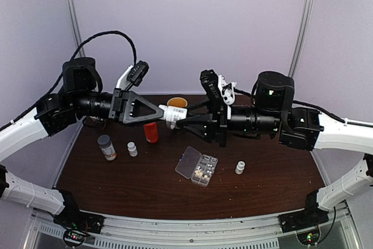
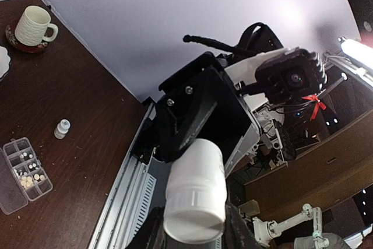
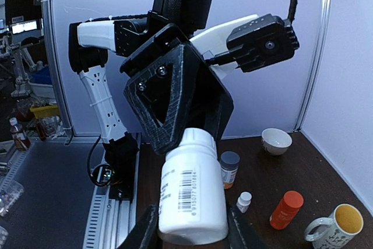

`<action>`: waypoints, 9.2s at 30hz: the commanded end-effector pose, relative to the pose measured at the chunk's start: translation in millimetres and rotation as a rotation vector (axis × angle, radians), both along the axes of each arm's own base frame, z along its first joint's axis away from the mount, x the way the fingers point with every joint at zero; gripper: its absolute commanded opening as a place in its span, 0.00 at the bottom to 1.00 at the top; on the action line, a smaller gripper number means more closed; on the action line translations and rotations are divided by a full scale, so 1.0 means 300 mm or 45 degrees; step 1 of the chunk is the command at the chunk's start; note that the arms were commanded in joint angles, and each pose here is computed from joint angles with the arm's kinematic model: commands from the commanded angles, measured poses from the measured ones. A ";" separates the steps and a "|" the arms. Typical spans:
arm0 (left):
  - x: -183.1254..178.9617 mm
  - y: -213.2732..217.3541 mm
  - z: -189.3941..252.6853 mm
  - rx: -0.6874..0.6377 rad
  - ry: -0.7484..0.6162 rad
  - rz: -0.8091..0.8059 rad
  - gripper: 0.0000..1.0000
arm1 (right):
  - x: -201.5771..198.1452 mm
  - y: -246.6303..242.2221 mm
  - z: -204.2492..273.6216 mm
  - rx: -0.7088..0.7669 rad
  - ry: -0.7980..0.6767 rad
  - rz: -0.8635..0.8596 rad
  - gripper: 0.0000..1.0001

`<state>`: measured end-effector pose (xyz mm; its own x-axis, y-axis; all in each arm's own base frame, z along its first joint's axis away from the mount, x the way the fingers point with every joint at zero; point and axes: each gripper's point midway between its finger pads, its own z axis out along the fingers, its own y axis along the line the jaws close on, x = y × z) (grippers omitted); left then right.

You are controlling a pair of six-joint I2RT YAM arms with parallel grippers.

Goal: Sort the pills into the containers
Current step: Screw the lid of the pill bottle onto the pill bottle, then pass from the right arm to the left, then place the pill bottle at the center of the board, then pick up the pill bottle from the center of the board.

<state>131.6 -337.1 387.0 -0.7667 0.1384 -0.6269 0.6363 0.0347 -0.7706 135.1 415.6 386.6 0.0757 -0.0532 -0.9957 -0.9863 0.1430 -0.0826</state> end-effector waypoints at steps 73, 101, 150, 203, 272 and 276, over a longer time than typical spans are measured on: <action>0.002 0.062 0.189 -0.207 -0.518 0.212 0.85 | 0.005 -0.200 0.112 0.198 -0.192 -0.170 0.00; -0.053 -0.016 0.101 -0.217 -0.029 -0.029 0.61 | -0.045 -0.041 0.098 0.028 -0.396 -0.160 0.00; -0.021 -0.040 0.032 -0.029 -0.152 -0.019 0.00 | -0.074 -0.029 0.063 0.037 0.042 -0.084 0.21; 0.370 0.648 -1.045 1.700 0.006 1.039 0.59 | 0.031 -0.262 -0.296 -0.064 0.189 -0.451 1.00; 0.245 0.533 -0.504 0.583 -0.472 1.054 0.94 | 0.353 -0.633 -0.945 -0.815 1.149 -1.445 0.49; 0.244 0.531 -0.509 0.583 -0.467 1.050 0.94 | 0.355 -0.649 -0.946 -0.847 1.125 -1.468 0.50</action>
<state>204.7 -172.8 225.8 -0.5307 -0.0492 -0.8461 0.4449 0.8335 -0.3275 235.6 224.8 90.3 -0.8857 -0.0957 -0.4543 -0.1559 0.9830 0.0969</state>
